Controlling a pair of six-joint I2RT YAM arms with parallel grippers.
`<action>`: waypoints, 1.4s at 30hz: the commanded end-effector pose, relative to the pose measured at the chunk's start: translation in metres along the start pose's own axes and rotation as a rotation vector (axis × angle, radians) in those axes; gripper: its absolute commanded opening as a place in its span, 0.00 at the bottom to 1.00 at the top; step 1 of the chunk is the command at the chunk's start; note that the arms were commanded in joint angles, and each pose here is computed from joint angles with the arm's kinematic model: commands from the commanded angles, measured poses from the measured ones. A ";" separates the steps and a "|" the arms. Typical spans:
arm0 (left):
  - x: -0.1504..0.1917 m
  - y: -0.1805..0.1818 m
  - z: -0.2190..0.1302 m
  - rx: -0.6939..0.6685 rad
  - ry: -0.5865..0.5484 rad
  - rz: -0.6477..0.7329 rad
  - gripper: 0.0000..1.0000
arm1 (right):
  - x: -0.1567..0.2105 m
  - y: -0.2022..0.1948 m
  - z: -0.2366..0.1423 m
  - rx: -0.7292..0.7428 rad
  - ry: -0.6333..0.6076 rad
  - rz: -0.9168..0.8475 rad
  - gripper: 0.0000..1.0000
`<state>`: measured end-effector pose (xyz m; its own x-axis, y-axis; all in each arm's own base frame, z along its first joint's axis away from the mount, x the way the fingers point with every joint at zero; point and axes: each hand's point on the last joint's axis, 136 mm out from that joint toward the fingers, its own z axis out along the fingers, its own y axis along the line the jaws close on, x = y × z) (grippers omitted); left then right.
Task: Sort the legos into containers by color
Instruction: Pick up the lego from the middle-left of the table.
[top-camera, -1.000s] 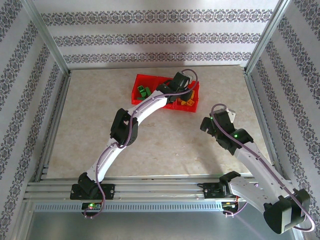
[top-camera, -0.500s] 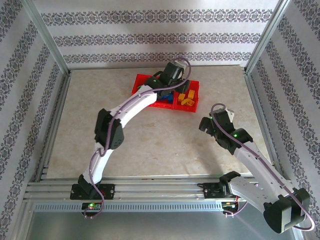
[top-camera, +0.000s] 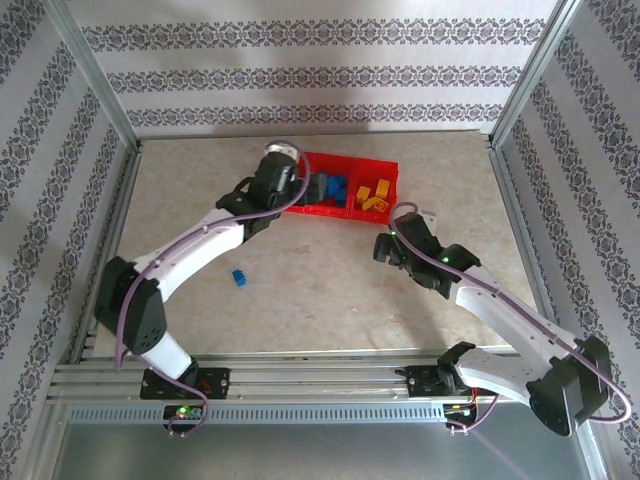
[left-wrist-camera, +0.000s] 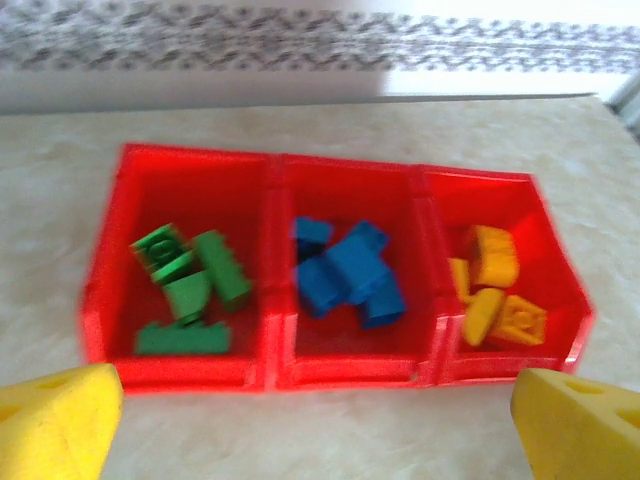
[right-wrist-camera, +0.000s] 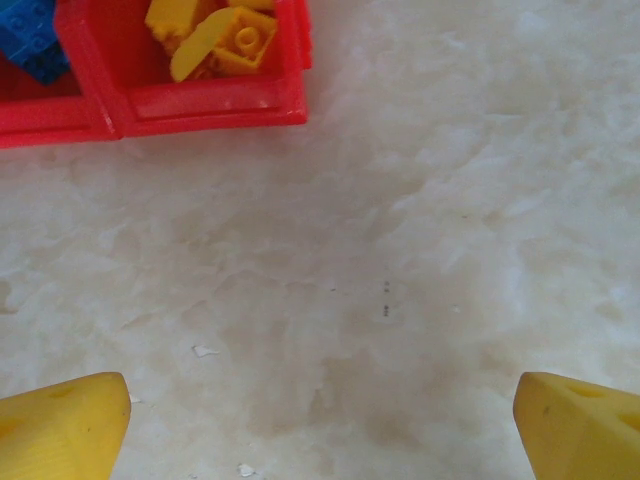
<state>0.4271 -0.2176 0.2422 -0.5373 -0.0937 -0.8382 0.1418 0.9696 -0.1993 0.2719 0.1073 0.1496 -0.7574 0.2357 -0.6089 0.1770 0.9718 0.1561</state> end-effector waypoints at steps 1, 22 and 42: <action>-0.012 0.037 -0.024 -0.059 -0.082 -0.127 1.00 | -0.011 0.023 0.000 -0.020 -0.034 -0.042 0.98; 0.116 0.233 -0.104 -0.497 0.040 -0.426 1.00 | 0.067 0.222 0.033 -0.236 0.191 -0.431 0.98; 0.156 0.276 -0.108 -0.586 0.078 -0.609 1.00 | 0.147 0.335 0.053 -0.432 0.357 -0.680 0.72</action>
<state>0.2947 0.0563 0.1130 -0.4513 -0.6248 -0.6372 -0.6194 0.7333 -0.2804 0.2626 0.4548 0.0743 -0.7919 -0.4347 -0.4289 -0.5400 0.8265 0.1594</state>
